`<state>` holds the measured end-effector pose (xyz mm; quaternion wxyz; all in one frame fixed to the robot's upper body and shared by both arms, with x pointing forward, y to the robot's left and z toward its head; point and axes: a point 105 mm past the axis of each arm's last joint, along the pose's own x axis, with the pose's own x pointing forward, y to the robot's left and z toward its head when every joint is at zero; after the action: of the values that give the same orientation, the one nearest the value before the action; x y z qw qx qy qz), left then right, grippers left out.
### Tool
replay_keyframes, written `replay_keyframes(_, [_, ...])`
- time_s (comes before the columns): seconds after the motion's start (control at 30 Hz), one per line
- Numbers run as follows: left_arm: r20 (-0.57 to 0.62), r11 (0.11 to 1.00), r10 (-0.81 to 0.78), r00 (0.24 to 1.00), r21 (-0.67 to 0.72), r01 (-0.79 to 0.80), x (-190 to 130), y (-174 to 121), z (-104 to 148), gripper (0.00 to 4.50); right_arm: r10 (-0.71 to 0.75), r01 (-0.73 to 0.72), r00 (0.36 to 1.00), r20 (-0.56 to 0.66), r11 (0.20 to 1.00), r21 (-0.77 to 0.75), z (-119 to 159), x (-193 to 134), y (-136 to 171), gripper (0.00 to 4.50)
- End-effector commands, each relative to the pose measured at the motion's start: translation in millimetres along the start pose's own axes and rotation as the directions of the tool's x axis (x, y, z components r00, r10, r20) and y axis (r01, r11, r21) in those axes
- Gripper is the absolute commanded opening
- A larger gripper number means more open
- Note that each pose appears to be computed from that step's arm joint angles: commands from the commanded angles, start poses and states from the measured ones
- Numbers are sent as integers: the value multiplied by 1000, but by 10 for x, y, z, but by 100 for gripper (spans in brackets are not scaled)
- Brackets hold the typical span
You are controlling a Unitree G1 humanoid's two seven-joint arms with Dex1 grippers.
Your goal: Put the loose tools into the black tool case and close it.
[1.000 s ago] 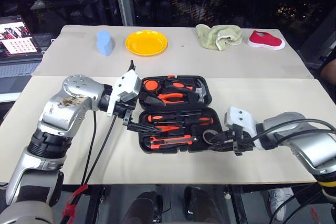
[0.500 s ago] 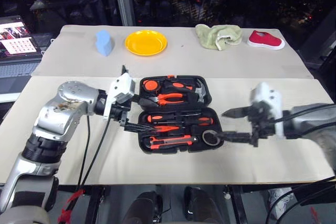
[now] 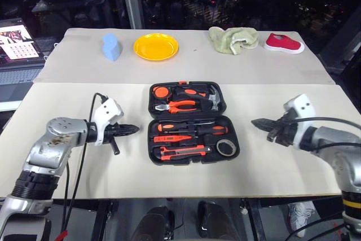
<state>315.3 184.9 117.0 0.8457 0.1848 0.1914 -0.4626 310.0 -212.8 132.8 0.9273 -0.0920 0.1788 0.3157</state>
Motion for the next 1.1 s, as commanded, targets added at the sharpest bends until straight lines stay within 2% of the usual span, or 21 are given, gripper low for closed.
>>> replay_keyframes(0.03, [13, 997, 16, 1000, 71, -16, 97, 7, 144, 8, -3, 4, 1000, 14, 998, -70, 82, 73, -13, 6])
replay_keyframes(0.47, [1, 989, -112, 994, 102, 111, 217, -156, 195, 8, 125, -125, 992, -3, 986, -114, 90, 309, 223, 6])
replay_keyframes(0.63, [-2, 964, -234, 972, 129, 232, 223, -378, 217, 8, 229, -227, 973, 3, 964, -135, 103, 242, 514, 6])
replay_keyframes(0.87, [-85, 923, -354, 931, 130, 363, 119, -612, 46, 8, 302, -305, 952, -43, 941, -144, -37, 85, 789, 6])
replay_keyframes(1.1, [-177, 888, -413, 893, 139, 438, -4, -775, -155, 8, 292, -297, 954, -61, 948, -113, -180, -48, 898, 6])
